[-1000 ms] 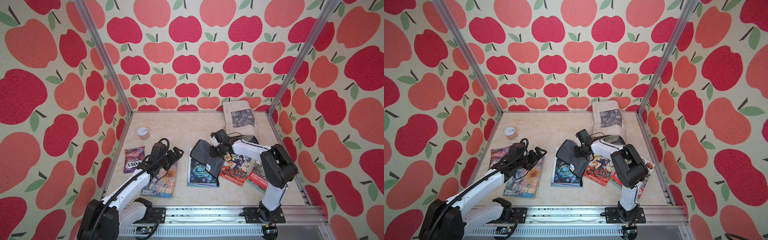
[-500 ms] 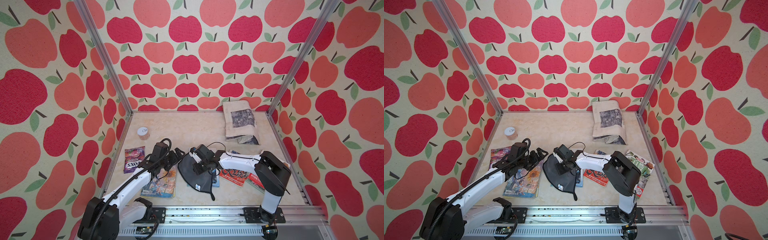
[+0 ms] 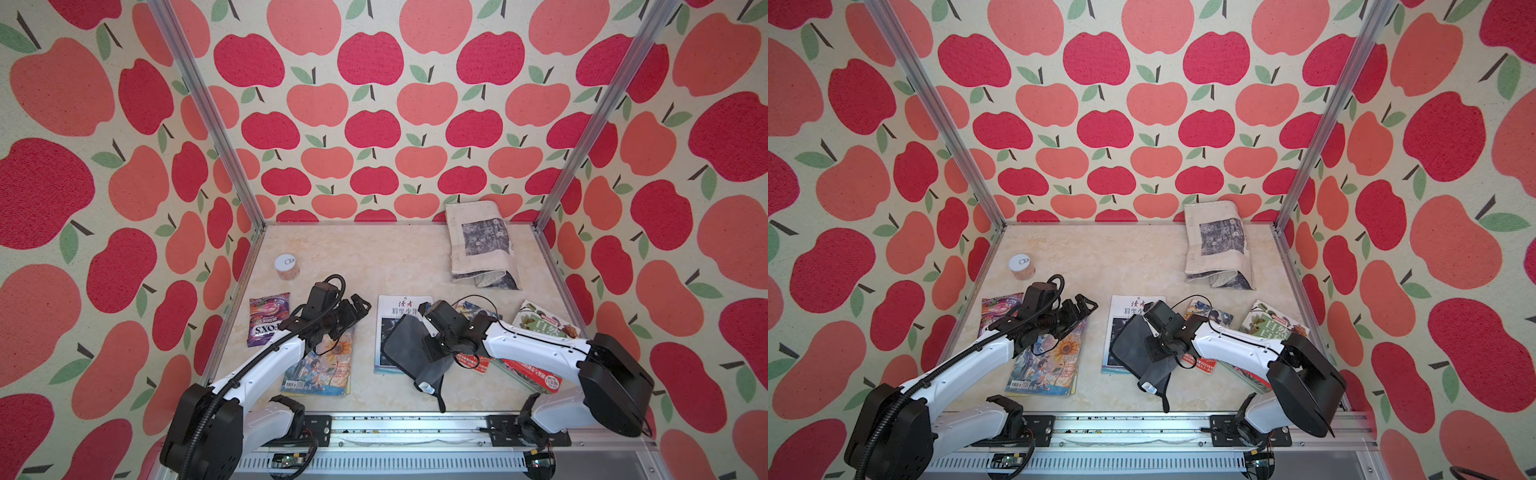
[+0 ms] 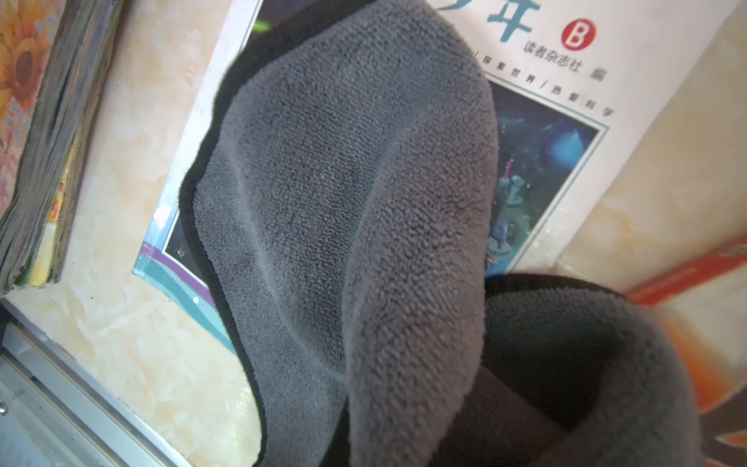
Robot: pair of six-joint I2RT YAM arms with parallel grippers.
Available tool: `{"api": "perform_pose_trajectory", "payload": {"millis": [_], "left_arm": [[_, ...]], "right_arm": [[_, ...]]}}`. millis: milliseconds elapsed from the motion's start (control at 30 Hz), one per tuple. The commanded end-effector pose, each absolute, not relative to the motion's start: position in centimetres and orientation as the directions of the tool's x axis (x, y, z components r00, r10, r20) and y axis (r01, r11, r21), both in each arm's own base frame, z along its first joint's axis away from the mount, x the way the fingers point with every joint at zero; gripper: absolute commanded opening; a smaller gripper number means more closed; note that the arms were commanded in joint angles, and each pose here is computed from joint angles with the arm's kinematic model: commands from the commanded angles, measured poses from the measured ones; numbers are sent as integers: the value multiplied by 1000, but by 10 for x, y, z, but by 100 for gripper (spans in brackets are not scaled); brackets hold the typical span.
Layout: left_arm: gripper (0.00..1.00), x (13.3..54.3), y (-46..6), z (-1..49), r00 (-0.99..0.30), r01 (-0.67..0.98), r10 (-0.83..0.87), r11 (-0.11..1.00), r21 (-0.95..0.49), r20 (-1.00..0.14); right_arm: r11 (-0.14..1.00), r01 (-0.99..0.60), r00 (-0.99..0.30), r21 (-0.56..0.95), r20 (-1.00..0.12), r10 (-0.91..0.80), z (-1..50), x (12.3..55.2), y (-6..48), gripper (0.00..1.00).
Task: Wipe the cover of the book
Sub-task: Wipe the dirt from the cover of the book.
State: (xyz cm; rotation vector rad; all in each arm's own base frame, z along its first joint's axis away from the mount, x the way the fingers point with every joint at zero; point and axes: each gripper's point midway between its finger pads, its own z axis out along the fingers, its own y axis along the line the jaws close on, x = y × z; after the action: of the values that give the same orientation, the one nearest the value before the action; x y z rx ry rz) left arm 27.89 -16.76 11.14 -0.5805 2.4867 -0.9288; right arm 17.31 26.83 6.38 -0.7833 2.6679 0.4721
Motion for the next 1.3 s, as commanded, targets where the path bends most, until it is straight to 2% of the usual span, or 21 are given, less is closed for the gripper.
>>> {"api": "perform_pose_trajectory", "payload": {"millis": [0, 167, 367, 500, 667, 867, 1100, 1267], "left_arm": [[99, 287, -173, 123, -824, -185, -496, 691, -698, -273], [99, 286, -175, 123, -827, -185, -496, 686, -704, -266], [99, 279, -168, 127, -812, -189, -512, 685, -703, -281], [99, 278, -167, 128, -810, -192, -516, 685, -703, -281], [99, 277, -167, 126, -808, -194, -517, 684, -703, -281], [99, 282, -173, 119, -816, -196, -514, 677, -709, -265], [99, 289, -181, 115, -826, -189, -502, 676, -712, -257], [99, 292, -187, 115, -831, -180, -494, 674, -716, -256]], "right_arm": [[801, -575, -786, 168, -384, -484, 69, 165, 264, 0], [729, -637, -755, 249, -394, -525, 61, 150, 321, 0], [618, -745, -660, 249, -404, -633, 57, 133, 393, 0], [596, -768, -636, 234, -382, -670, 54, 127, 408, 0], [621, -747, -662, 238, -349, -663, 41, 120, 385, 0], [735, -643, -761, 215, -293, -579, 20, 130, 319, 0], [814, -563, -812, 144, -280, -513, 22, 129, 245, 0], [838, -526, -829, 143, -303, -469, 33, 122, 215, 0]]}}
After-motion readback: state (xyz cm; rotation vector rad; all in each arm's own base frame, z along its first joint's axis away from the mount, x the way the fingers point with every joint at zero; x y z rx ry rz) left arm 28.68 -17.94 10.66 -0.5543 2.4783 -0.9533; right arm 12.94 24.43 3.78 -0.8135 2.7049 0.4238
